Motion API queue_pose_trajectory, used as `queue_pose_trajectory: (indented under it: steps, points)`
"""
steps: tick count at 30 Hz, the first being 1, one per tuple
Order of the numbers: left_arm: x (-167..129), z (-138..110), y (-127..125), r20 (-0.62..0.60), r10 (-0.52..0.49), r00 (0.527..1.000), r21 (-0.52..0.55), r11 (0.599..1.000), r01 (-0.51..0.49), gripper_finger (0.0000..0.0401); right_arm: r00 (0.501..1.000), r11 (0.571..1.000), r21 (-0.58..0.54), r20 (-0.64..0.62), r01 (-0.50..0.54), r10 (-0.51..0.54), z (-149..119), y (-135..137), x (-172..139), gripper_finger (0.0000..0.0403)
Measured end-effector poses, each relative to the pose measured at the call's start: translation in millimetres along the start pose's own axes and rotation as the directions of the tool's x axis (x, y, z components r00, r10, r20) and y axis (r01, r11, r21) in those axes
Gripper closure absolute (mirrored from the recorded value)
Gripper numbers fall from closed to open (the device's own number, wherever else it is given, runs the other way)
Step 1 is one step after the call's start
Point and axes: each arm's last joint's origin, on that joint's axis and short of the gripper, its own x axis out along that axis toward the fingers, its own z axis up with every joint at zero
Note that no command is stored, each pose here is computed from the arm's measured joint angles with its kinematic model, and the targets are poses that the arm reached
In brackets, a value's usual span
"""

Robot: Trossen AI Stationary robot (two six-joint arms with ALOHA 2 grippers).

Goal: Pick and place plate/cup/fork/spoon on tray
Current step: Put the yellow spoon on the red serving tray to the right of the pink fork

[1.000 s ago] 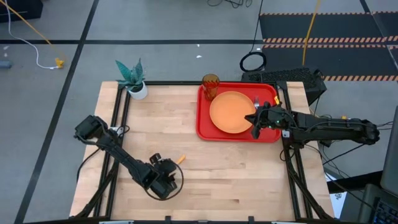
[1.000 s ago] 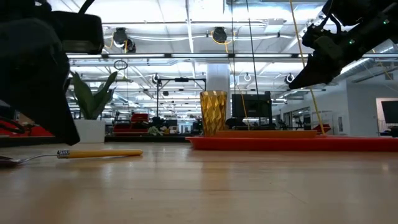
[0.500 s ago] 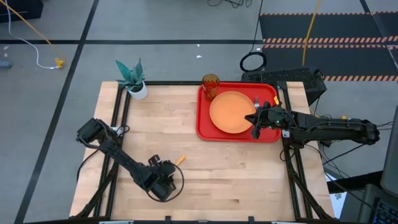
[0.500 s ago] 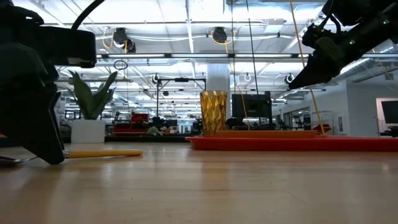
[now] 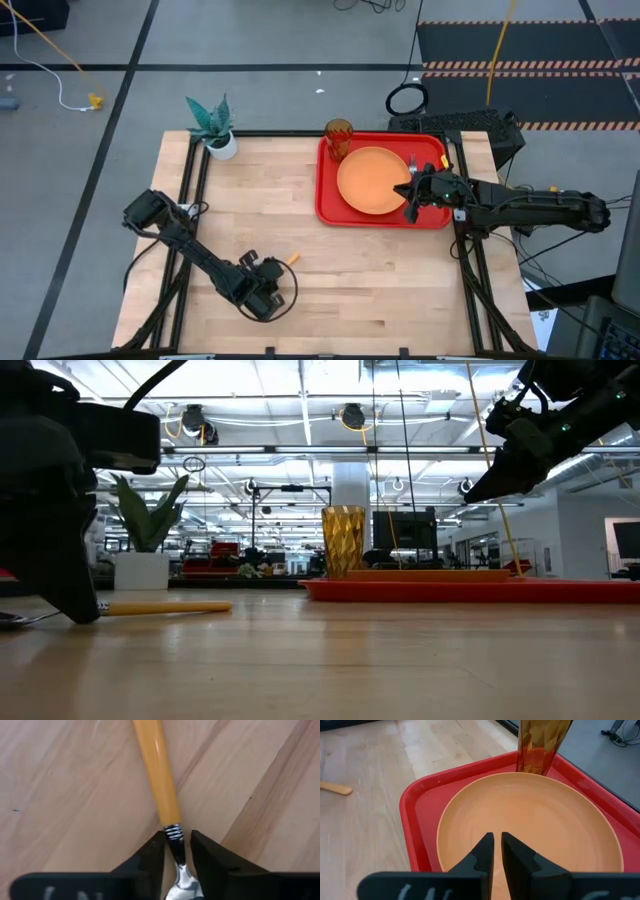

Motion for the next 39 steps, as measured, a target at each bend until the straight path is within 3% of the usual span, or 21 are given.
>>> queue_pose_trajectory:
  steps: [7,13,17,22,27,31,39]
  points:
    - [1,3,1,-0.017,-0.009,1.0,0.064,0.998,0.01,0.0364,1.0,0.999,0.024,-0.003,-0.028,0.029,0,1,0,0.0378]
    - [5,13,3,-0.013,-0.018,1.0,0.109,0.994,0.019,0.0367,0.998,0.995,0.081,0.0,-0.056,0.056,1,2,0,0.0378]
    - [7,19,5,-0.019,-0.019,1.0,0.138,0.99,0.022,0.0366,0.988,0.98,0.125,0.041,-0.156,0.152,5,7,-1,0.0374]
    - [2,31,9,0.021,-0.045,0.999,0.174,0.984,0.041,0.0368,0.949,0.93,0.189,0.065,-0.314,0.307,10,21,3,0.0353]
    - [-4,47,16,0.122,-0.034,0.992,0.193,0.981,0.01,0.0369,0.917,0.907,0.139,0.036,-0.397,0.396,8,40,15,0.0314]
    - [-4,56,20,0.125,-0.038,0.991,0.223,0.975,0.01,0.037,0.889,0.888,0.063,0.076,-0.456,0.451,11,57,27,0.0277]
    - [1,83,25,0.187,-0.086,0.979,0.281,0.959,0.03,0.037,0.914,0.909,-0.096,-0.004,-0.404,0.406,17,95,52,0.0196]
